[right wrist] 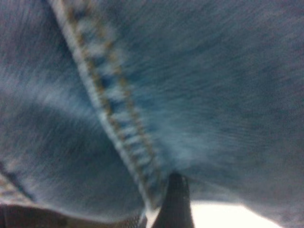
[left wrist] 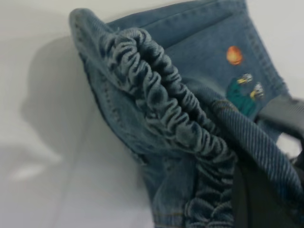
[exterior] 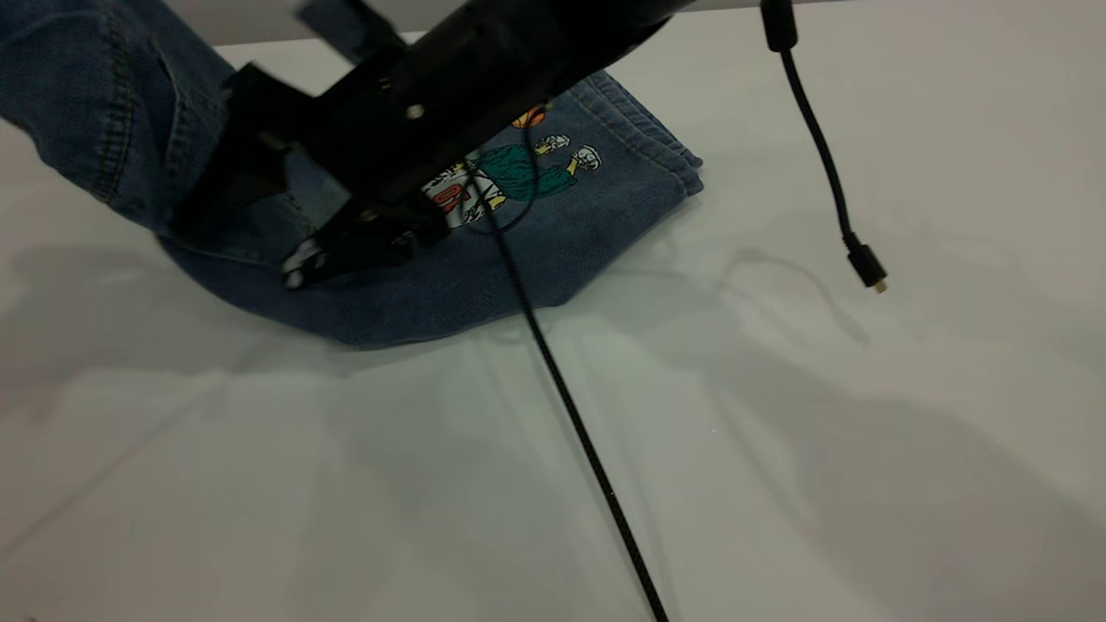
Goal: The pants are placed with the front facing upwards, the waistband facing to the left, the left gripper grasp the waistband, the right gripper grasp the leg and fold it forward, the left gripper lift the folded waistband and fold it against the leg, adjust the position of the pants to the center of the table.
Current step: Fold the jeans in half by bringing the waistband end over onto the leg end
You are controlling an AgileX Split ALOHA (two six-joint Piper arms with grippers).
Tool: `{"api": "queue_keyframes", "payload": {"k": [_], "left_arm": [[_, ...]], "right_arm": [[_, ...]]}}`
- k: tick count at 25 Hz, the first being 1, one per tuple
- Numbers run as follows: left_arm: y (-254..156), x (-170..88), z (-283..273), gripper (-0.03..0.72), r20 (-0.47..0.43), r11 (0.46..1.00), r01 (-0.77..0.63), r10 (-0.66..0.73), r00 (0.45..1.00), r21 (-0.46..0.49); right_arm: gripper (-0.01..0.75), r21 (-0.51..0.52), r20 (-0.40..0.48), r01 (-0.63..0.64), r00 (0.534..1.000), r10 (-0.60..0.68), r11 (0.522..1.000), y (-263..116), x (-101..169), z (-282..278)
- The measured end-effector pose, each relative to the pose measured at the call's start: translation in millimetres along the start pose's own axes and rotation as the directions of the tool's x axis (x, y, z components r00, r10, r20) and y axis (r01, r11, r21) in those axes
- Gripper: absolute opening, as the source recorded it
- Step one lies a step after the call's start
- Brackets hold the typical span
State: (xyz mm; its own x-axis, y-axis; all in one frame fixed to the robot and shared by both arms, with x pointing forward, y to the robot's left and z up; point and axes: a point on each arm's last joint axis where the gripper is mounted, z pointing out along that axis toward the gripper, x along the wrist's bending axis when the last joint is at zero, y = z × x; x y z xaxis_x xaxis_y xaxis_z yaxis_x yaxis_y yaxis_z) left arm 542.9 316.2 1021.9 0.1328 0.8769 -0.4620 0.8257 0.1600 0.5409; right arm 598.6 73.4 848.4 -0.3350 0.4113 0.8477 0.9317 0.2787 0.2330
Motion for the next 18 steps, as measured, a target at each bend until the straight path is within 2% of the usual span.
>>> {"api": "queue_keyframes", "payload": {"k": [5, 9, 14, 18], "left_arm": [[-1, -12, 2, 0.102, 0.039, 0.999, -0.031, 0.030, 0.999, 0.030], [-1, -14, -5, 0.100, 0.017, 0.998, -0.062, 0.061, 0.998, 0.021], [-1, -15, -8, 0.099, 0.008, 0.997, -0.070, 0.070, 0.998, 0.014], [0, -15, -8, 0.099, 0.008, 0.998, -0.066, 0.066, 0.998, 0.010]], "right_arm": [[0.547, 0.042, -0.020, 0.046, 0.999, -0.045, 0.998, -13, 21, 21], [0.547, 0.040, -0.024, 0.070, 0.997, -0.069, 0.997, -4, 22, 6], [0.547, 0.047, 0.009, 0.068, 0.998, -0.069, 0.997, 16, 0, -42], [0.547, -0.017, 0.029, 0.029, 0.999, -0.029, 0.999, 33, -26, -81]]}}
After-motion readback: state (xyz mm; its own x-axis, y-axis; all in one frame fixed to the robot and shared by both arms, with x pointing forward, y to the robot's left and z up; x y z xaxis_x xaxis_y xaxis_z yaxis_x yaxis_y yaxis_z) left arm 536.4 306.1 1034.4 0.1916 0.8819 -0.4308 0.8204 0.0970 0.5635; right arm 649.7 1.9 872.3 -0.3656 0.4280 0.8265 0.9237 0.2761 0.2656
